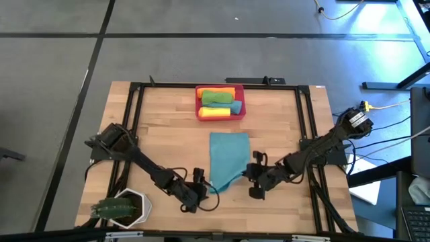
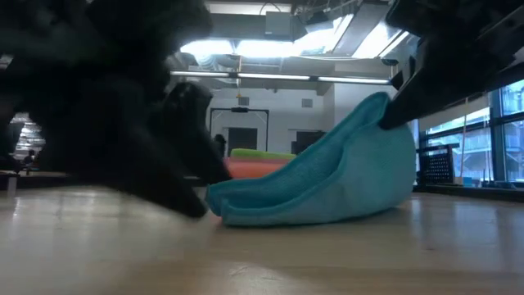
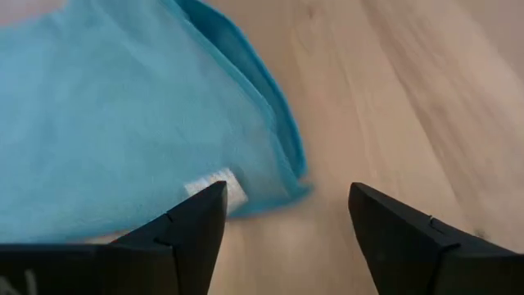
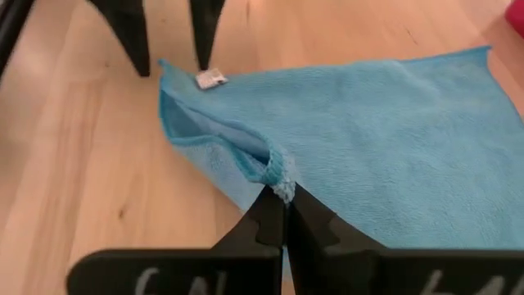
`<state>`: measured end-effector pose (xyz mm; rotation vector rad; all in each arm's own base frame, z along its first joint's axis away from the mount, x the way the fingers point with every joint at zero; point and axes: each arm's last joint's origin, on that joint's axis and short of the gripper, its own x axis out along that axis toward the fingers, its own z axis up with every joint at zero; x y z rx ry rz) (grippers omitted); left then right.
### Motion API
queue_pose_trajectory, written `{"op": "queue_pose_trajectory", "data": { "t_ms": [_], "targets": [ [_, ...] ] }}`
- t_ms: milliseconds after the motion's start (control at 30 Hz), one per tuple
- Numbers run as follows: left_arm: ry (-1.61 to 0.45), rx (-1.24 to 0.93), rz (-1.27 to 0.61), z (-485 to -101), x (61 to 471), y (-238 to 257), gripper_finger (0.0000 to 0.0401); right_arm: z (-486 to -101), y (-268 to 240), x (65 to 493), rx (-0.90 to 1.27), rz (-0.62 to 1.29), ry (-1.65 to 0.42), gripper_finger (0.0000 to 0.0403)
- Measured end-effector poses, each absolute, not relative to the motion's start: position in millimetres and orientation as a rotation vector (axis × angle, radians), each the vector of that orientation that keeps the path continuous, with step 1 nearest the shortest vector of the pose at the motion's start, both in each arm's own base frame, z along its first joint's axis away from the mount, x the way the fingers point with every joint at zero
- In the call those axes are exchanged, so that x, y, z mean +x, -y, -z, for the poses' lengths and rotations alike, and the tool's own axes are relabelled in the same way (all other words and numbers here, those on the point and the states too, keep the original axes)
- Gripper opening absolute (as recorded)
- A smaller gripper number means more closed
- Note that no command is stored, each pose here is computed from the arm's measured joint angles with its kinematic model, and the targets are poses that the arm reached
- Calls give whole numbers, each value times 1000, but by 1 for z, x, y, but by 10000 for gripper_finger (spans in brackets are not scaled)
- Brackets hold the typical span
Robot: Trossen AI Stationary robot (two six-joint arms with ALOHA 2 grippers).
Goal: Roll microfiber towels into tight, uniform cylinder then place into a basket
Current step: Roll the blue microfiber cloth
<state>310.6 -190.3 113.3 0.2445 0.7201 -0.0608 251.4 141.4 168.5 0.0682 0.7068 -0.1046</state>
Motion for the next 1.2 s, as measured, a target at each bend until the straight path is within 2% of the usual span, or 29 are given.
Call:
{"op": "queue_pose_trajectory", "data": {
  "t_ms": [233,533,733,1000,1200],
  "targets": [
    [-689,309,-29,-102,318,202,246,-168,-134,256,104,125,-719,3],
    [-689,412,-37,-100,320,201,231,-168,-131,257,112,124,-727,3],
    [-691,432,-54,-98,320,200,165,-168,-131,257,111,123,-728,3],
    [-701,435,-68,-96,319,198,19,-166,-131,256,110,105,-754,4],
    [-701,375,-60,-97,318,200,1,-164,-139,249,127,50,-807,5]
  ]
}}
